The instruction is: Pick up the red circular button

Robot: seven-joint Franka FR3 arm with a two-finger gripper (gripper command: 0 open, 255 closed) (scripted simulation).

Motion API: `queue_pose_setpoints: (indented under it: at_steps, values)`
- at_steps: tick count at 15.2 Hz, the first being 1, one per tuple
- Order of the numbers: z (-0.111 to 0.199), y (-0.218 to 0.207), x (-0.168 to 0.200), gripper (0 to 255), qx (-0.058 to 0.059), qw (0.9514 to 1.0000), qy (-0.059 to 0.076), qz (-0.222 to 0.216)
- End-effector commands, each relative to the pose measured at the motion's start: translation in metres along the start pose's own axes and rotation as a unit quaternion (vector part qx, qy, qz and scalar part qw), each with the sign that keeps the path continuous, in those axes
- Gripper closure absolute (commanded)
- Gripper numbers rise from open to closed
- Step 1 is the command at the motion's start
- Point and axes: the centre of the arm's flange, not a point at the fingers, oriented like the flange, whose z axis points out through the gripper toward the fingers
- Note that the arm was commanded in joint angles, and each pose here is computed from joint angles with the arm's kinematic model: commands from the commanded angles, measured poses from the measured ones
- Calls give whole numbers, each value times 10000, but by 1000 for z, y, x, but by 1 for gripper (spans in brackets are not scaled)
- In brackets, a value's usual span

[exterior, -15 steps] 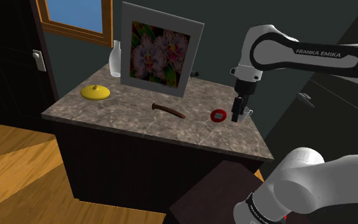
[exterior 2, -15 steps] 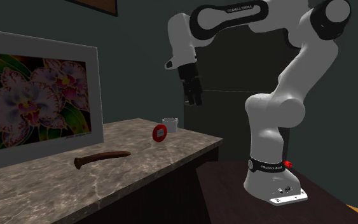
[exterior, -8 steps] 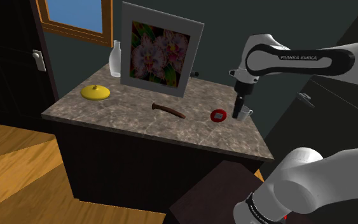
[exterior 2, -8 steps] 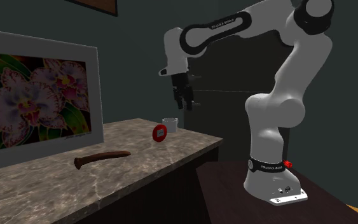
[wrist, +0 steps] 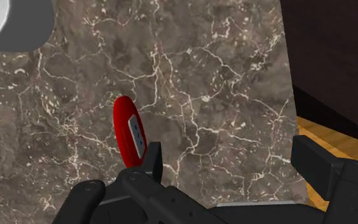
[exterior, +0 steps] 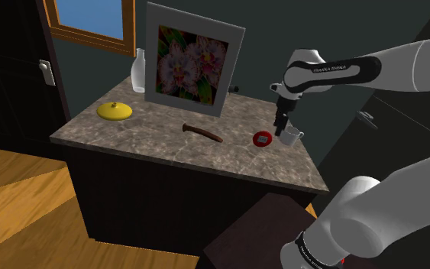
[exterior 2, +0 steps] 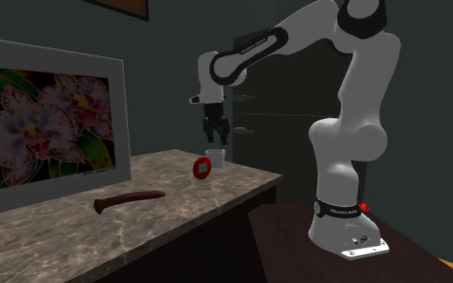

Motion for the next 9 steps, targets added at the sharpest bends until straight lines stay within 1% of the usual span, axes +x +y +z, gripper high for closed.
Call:
queue_pose_setpoints:
  at_steps: [1, 3, 6, 7, 9]
  values:
    - [7, 23, 4, 0, -83, 9995, 70, -285]
    - [13, 46, 9, 0, -148, 9983, 141, -544]
    - [22, 79, 19, 0, -246, 9950, 248, -932]
    - [22, 80, 20, 0, -249, 9949, 252, -945]
    - [33, 81, 21, 0, -249, 9949, 252, -945]
